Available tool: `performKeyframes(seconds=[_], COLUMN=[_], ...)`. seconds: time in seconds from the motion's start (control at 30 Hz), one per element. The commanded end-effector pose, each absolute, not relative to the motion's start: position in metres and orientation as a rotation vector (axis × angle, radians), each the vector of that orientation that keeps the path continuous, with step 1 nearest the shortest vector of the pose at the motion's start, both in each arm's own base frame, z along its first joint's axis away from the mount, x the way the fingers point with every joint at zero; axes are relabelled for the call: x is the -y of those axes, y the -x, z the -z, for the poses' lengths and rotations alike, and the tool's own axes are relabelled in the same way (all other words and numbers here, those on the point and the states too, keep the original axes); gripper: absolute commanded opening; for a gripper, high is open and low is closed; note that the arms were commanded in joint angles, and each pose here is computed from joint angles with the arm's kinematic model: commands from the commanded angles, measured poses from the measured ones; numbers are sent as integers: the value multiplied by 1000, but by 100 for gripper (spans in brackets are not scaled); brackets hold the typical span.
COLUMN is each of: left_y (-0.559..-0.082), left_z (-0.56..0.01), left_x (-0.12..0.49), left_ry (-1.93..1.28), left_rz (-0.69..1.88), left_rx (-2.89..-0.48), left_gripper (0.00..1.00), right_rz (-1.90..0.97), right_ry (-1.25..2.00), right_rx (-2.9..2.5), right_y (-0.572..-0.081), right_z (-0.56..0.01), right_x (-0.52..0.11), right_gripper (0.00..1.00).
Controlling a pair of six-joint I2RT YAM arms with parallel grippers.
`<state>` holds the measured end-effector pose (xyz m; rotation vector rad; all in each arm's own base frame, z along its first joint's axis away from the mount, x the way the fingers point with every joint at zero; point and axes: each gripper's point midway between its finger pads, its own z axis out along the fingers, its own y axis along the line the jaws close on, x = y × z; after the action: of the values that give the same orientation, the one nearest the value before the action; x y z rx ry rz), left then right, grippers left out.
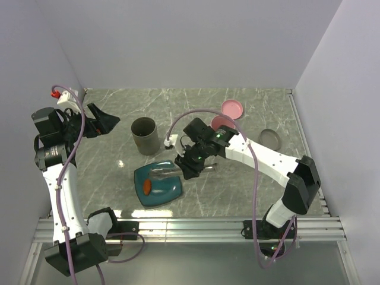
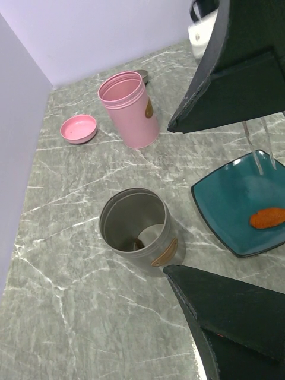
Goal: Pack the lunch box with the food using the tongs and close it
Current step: Pick up the fake food from the plate.
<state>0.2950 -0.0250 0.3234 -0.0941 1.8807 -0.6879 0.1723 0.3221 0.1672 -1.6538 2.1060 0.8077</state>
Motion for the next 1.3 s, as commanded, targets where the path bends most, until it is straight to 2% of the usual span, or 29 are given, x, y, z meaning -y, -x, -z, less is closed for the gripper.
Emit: performKeyframes(seconds=[0.0, 0.13, 0.47, 0.77, 1.27], left_y=[-293, -291, -285, -282, -285], left_z=[-345, -336, -326, -325, -319], left_x=[24, 26, 25, 25, 25], left_ry=[53, 53, 39, 29, 43], left_rz=[643, 659, 629, 617, 632], left_rx=[-1834, -1857, -1859, -1861, -1862], left_gripper=[99, 99, 99, 99, 99], right_rz=[-922, -1056, -1273, -1505, -1472], right_ry=[1611, 1593, 1547, 1347, 1174], right_rx=[-2183, -2294, -2453, -2583, -2743], right_y=[-148, -123, -106, -128, -143], right_z=[-158, -143, -135, -142, -121], right_x=[-325, -325, -339, -344, -345], right_gripper=[42, 42, 42, 43, 47])
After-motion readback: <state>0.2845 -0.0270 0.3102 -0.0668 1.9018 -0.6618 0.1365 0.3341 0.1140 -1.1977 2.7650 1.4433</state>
